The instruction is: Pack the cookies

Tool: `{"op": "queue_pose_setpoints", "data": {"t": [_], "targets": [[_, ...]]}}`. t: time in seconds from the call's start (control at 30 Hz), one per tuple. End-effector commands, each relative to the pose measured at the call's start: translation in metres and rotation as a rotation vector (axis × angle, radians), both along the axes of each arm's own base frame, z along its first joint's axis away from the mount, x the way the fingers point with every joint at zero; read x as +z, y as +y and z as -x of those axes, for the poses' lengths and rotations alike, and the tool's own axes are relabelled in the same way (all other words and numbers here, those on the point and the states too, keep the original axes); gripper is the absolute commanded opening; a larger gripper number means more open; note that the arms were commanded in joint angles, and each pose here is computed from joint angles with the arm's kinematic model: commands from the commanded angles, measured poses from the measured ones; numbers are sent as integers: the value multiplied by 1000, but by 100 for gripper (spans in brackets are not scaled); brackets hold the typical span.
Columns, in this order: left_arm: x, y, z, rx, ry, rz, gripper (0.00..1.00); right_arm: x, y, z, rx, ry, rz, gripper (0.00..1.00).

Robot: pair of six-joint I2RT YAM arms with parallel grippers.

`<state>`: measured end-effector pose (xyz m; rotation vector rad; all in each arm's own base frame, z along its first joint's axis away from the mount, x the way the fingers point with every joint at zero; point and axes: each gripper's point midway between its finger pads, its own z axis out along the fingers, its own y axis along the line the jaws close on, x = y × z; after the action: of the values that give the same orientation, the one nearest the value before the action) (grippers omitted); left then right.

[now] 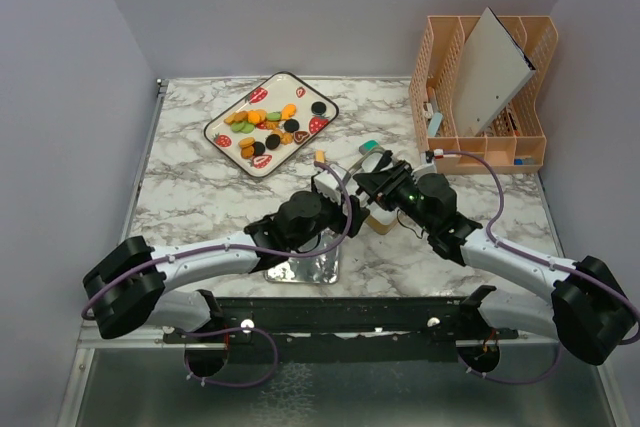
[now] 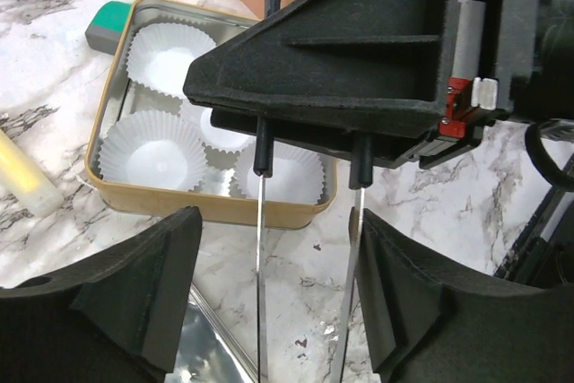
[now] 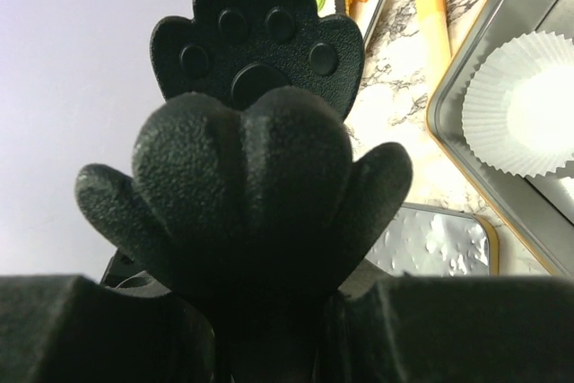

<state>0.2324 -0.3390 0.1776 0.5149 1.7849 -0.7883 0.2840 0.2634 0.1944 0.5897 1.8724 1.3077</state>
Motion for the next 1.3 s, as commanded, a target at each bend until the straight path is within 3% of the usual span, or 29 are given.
{"op": "queue_pose_setpoints", "data": {"t": [0.0, 0.47, 0.6, 0.77, 1.03, 1.27], "targets": [[4, -2, -11, 98, 7, 49, 75, 0, -6, -2, -36, 16, -3, 8], [-12, -4, -18, 174, 45, 79, 71, -7, -6, -2, -43, 46, -4, 6], [-15, -6, -18, 172, 47, 80, 64, -7, -5, -1, -36, 46, -7, 6], [-18, -7, -16, 152, 45, 88, 47, -6, -5, 1, -36, 47, -14, 7], [-18, -9, -7, 89, 20, 88, 49, 3, -2, 4, -8, 41, -45, 8], [-11, -1, -6, 104, 5, 106, 36, 1, -8, 5, -30, 50, -36, 20]]}}
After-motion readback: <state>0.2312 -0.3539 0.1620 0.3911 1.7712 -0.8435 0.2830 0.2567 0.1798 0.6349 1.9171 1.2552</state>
